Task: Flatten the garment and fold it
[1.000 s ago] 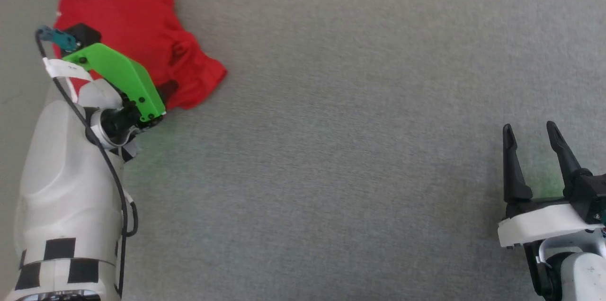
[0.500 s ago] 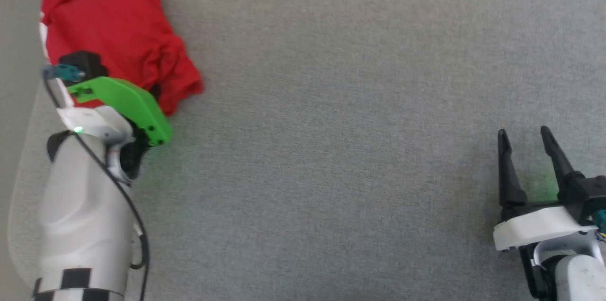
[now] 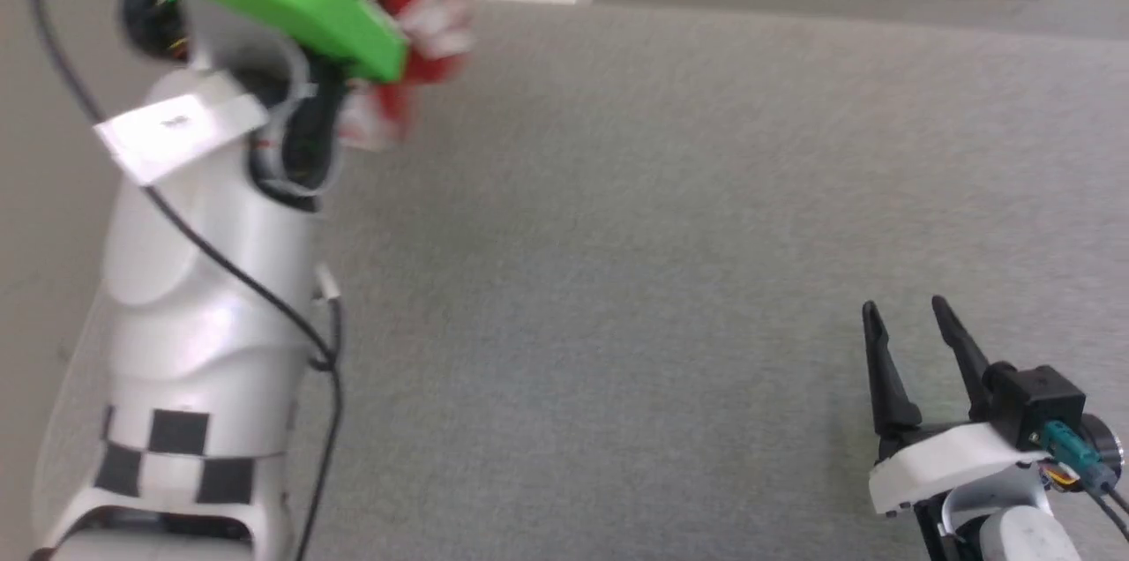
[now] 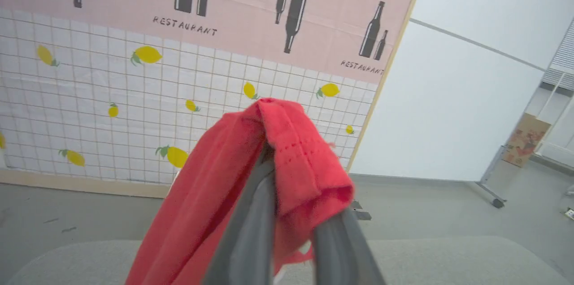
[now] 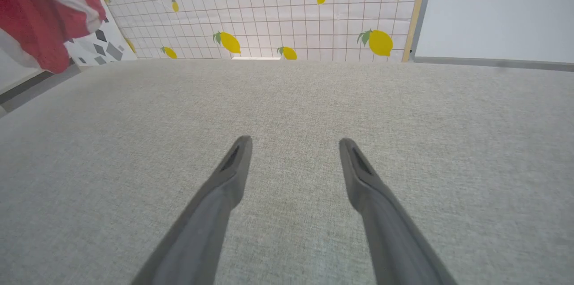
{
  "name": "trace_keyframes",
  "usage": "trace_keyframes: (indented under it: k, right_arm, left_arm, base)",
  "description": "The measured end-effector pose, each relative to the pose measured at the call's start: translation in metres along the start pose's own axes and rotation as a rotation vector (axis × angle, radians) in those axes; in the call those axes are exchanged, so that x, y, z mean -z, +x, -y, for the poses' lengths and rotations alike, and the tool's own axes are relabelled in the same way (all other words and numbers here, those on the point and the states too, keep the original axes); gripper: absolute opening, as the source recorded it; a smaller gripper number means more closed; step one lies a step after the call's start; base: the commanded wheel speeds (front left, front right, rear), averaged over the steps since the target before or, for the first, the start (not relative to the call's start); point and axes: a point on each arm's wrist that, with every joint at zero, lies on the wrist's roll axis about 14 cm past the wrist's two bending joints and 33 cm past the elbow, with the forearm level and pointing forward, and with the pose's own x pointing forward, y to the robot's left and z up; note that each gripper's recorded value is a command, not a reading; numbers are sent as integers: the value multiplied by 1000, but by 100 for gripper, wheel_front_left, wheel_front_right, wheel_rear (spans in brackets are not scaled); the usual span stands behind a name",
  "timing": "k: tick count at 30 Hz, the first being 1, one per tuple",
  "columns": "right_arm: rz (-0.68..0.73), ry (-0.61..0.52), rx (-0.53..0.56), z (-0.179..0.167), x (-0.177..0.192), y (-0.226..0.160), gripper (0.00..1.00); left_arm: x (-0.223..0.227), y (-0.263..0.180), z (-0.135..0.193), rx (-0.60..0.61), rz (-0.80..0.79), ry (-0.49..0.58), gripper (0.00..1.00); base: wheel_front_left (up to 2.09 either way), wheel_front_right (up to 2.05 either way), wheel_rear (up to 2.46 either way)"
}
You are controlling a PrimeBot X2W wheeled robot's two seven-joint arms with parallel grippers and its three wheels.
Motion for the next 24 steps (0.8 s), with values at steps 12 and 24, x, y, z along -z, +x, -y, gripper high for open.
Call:
trace_keyframes:
  k: [12,24]
  right_arm:
    - [41,-1,176,51,-14,-51,100]
    - [70,4,270,75,-21,-82,100]
  left_arm:
    - [136,-61,160,387,-480,-181,0]
    - [280,-270,194,569,-1395,-175,0]
  base:
    - [0,0,0]
    - [0,0,0]
